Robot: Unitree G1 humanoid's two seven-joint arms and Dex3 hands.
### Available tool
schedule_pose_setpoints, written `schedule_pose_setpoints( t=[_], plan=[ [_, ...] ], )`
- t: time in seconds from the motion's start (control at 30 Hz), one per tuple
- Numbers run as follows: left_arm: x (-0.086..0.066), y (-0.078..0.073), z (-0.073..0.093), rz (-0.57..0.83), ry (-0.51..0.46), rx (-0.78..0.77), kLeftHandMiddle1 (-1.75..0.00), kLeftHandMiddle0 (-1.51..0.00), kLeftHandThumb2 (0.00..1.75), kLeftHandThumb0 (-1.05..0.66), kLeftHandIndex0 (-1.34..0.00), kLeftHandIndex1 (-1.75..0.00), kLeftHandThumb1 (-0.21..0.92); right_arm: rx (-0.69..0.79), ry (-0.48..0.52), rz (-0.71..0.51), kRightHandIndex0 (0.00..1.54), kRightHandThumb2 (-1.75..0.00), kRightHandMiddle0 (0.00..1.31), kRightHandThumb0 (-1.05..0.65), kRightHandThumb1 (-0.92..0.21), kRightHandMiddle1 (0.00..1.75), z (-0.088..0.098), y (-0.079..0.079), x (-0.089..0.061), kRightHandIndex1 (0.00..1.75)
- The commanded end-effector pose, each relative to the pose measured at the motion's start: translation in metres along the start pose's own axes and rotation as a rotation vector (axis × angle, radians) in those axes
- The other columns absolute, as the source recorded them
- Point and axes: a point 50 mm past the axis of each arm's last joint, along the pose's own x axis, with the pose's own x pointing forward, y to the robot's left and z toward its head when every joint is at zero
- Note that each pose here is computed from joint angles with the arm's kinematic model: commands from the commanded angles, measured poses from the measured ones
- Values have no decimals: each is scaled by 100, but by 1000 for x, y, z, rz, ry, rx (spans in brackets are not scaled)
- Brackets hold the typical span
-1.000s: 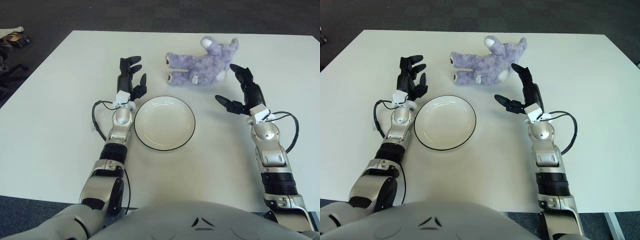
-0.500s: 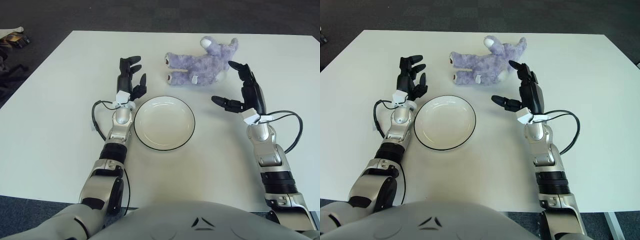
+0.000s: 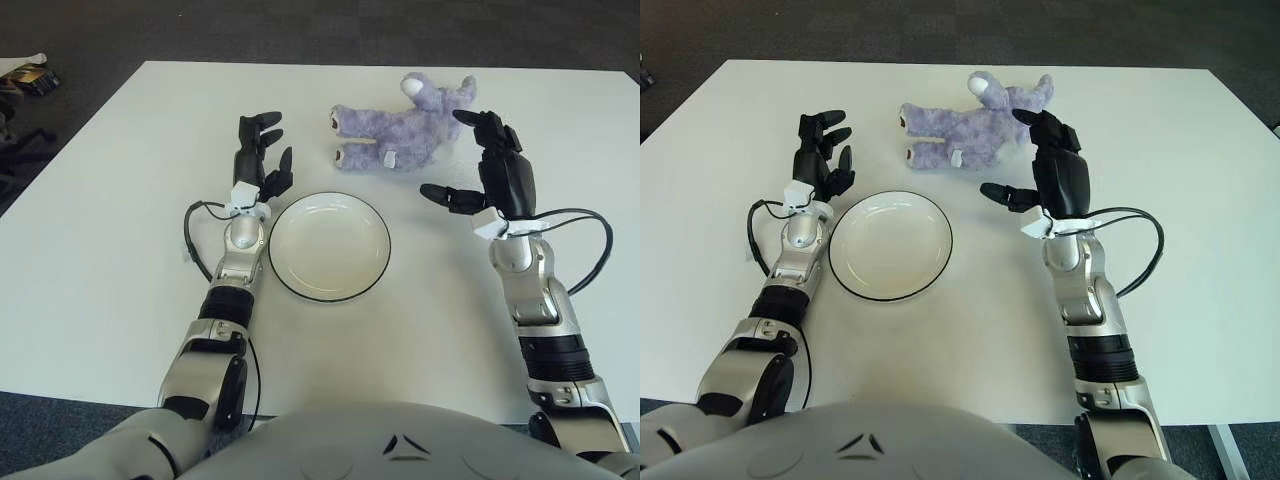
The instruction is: Put the doll into the plate.
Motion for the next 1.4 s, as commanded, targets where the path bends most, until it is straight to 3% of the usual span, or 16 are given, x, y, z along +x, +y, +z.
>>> schedule_pose_setpoints(
  t=[0.0, 0.37, 0.8, 1.0, 1.37],
  plan=[
    [-28, 4, -26, -3, 136, 3, -90, -16, 60, -63, 0, -124, 88, -77, -28, -7, 7, -88, 0, -65, -26, 67, 3, -3, 6, 39],
    [-28, 4, -24, -1, 122, 5, -90, -17, 65, -62, 0, -124, 84, -206, -83, 22, 5, -90, 0, -64, -27, 58, 3, -1, 14, 37],
    [-28, 3, -23, -4, 147, -17, -95, -20, 72, -59, 0, -127, 76, -300, -64, 83, 5, -90, 0, -62, -28, 57, 5, 2, 26, 36],
    [-28, 3, -19, -16, 111, 6, -102, -20, 80, -55, 0, -128, 68, -335, -51, 101, 12, -87, 0, -64, -30, 57, 4, 2, 31, 47],
    [-26, 2, -13, -43, 25, 85, -103, -18, 83, -55, 0, -119, 62, -331, -55, 109, 4, -83, 0, -67, -36, 58, 4, 4, 34, 65]
  ],
)
